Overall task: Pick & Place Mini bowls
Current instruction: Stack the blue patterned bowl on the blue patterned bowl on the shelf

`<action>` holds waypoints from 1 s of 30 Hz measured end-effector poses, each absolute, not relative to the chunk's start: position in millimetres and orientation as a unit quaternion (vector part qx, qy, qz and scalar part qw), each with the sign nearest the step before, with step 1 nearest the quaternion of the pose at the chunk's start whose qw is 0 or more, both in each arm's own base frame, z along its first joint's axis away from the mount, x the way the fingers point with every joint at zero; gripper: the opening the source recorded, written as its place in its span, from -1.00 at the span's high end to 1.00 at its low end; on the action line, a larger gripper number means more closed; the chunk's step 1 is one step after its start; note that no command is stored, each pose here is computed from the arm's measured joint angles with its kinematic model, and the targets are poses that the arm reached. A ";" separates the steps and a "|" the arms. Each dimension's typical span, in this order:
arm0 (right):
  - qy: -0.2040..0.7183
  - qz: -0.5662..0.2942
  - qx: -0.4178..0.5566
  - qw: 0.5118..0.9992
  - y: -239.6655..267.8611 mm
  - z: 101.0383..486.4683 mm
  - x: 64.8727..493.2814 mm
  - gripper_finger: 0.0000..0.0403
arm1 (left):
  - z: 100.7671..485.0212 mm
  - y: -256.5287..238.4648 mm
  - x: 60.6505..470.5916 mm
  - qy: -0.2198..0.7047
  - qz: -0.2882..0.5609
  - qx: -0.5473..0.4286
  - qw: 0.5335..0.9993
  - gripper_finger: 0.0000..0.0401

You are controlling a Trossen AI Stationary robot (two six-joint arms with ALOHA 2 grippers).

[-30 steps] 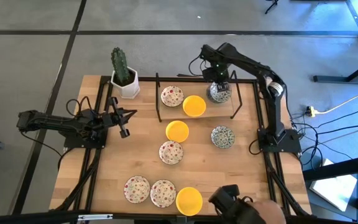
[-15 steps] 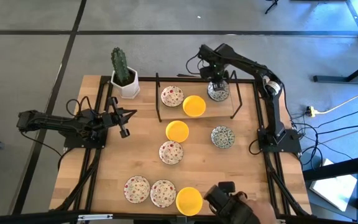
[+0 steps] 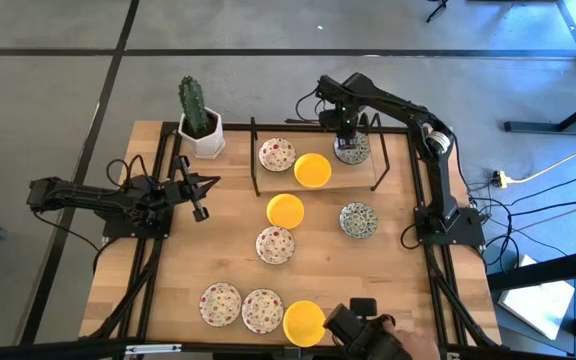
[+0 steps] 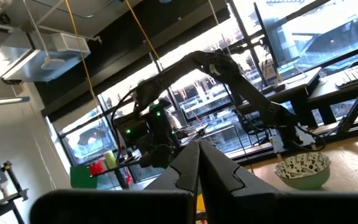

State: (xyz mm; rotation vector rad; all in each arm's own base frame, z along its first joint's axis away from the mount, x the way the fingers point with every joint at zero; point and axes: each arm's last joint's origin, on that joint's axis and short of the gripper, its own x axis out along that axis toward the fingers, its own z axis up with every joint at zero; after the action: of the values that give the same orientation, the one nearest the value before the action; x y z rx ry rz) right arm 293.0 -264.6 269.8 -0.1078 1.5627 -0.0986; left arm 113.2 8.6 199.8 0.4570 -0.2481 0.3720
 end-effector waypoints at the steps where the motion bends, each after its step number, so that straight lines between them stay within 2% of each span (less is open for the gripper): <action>1: 0.705 -0.058 -0.045 0.705 -263.9 270.0 294.1 0.36 | 199.8 8.6 113.2 -0.121 0.183 0.228 0.948 0.96; 10: 0.726 -0.157 -0.009 0.669 -251.8 273.9 297.4 0.36 | 199.8 8.6 113.2 -0.123 0.182 0.223 0.950 0.99; 14: 0.705 -0.201 -0.008 0.680 -237.4 291.7 299.8 0.38 | 199.8 8.6 113.2 -0.124 0.181 0.215 0.952 0.96; 20: 0.637 -0.360 -0.039 0.681 -217.0 327.9 300.2 0.60 | 199.8 8.6 113.2 -0.126 0.180 0.203 0.954 0.98; 25: 0.631 -0.351 -0.014 0.692 -203.1 328.5 303.7 0.95 | 199.8 8.6 113.2 -0.127 0.179 0.197 0.955 0.99; 30: 0.668 -0.360 -0.040 0.650 -197.2 307.3 302.1 0.98 | 199.8 8.6 113.2 -0.128 0.178 0.193 0.956 0.96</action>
State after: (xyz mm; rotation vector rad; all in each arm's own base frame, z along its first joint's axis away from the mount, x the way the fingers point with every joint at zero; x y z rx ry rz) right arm 302.1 -197.2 307.3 -0.0905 1.5175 -0.8182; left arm 113.2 8.6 199.8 0.3908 -0.2602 0.3620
